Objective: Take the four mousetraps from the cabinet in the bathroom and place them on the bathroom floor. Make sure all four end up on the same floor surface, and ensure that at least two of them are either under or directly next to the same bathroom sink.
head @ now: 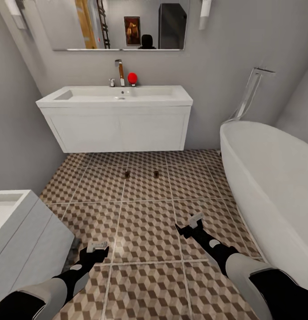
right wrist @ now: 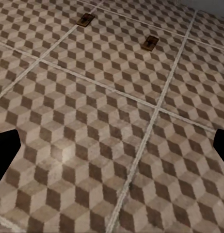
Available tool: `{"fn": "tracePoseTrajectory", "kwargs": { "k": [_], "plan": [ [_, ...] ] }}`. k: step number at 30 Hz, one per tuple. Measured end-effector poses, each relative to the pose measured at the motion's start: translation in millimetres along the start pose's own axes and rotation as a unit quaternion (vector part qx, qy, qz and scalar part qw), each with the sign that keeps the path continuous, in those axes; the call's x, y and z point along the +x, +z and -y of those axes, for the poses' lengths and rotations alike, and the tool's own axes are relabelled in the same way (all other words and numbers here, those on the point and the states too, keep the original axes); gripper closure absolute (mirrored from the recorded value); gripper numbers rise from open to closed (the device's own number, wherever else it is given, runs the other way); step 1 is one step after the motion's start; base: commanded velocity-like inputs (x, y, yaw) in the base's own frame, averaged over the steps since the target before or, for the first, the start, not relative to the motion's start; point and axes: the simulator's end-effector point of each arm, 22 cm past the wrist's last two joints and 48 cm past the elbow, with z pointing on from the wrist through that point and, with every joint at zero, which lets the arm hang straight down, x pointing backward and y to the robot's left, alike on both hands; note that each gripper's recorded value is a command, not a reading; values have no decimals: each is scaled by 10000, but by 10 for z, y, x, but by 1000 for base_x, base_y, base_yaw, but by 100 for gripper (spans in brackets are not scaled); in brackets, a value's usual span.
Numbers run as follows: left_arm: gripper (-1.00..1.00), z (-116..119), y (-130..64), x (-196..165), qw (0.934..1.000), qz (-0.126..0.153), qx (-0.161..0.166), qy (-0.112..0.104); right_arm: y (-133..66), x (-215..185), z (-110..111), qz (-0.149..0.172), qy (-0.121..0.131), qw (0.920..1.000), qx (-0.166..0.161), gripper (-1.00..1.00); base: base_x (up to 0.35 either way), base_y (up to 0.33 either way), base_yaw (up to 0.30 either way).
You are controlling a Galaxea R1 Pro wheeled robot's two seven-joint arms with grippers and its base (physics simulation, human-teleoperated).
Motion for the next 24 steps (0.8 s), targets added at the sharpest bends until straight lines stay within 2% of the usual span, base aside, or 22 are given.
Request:
{"fn": "tracePoseTrajectory", "kwargs": {
  "k": [24],
  "plan": [
    [-100,21,-321,-333,10000,-61,25,-8,-211,-373,30,-61,22,10000,-25,-100,0,0,0]
  ]
}}
